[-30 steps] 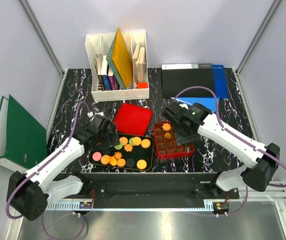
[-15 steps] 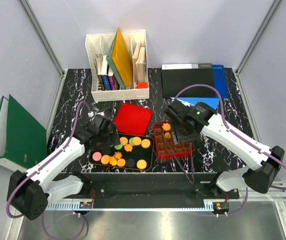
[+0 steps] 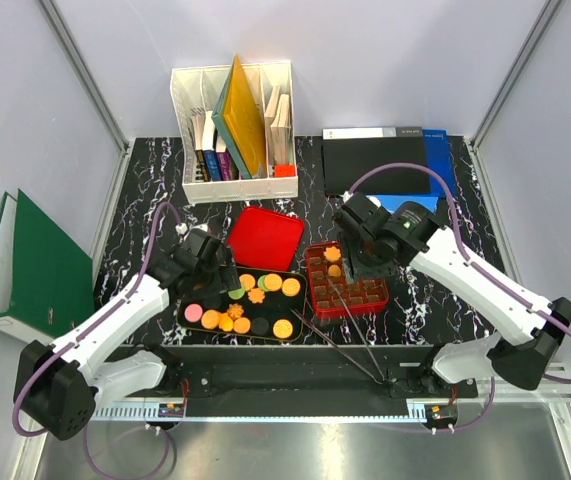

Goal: Pack the cookies

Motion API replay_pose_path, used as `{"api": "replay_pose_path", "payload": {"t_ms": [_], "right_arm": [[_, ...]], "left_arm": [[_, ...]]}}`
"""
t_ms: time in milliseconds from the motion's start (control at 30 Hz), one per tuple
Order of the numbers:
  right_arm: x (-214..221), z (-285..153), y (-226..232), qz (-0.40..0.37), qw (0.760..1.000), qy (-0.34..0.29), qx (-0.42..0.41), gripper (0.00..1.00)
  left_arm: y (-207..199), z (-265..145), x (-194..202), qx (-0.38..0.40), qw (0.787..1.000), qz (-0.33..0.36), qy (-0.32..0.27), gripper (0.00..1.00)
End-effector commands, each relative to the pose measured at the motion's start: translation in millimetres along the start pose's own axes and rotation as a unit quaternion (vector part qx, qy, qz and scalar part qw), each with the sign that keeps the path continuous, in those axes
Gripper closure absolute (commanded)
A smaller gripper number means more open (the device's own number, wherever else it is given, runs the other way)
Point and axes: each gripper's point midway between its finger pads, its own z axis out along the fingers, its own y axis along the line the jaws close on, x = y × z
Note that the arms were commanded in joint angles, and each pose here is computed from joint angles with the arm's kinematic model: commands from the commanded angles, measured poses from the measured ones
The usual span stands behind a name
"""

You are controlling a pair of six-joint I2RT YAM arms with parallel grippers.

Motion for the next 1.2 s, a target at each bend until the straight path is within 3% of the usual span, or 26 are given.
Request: {"api": "replay_pose_path", "payload": {"t_ms": [0,100,300,500,533,800,933,1167], "right_arm": [[39.5,-11.9,-1.0,-0.048,0.997,0.040,-0.038,0.37],[66.3,-23.0,13.2,-0.101,0.990,0.065,-0.073,0.28],[116.9,-25.3,34.8,-0.191,0.972,0.123,-0.066,0.21],[136.4,4.9,29.3,-0.230,0.962,0.148,0.020,0.11],[133.7,11.8,24.4,-0.238,0.959,0.145,0.051,0.01],[143.6,49.7,7.5,-0.240,0.951,0.152,0.123,0.00],[150.4,64.2,2.8,-0.190,0.962,0.155,0.119,0.00],[160.7,83.0,5.5,-0.153,0.971,0.156,0.098,0.12]], "left_arm": [[-10.9,-4.0,-9.8,0.022,1.000,0.000,-0.016,0.02],[-11.1,-1.5,-8.5,0.019,1.000,0.001,-0.011,0.02],[-16.3,0.6,-9.4,0.025,1.000,0.000,-0.006,0.02],[-14.7,2.9,-3.0,0.028,1.000,-0.007,0.001,0.02],[-14.5,2.6,-2.4,0.030,1.000,-0.008,0.000,0.02],[-11.6,2.4,5.1,0.035,0.999,-0.011,0.003,0.02],[-11.1,1.8,6.9,0.039,0.999,-0.011,0.005,0.02],[-12.0,1.5,9.8,0.043,0.999,-0.009,0.009,0.02]]}}
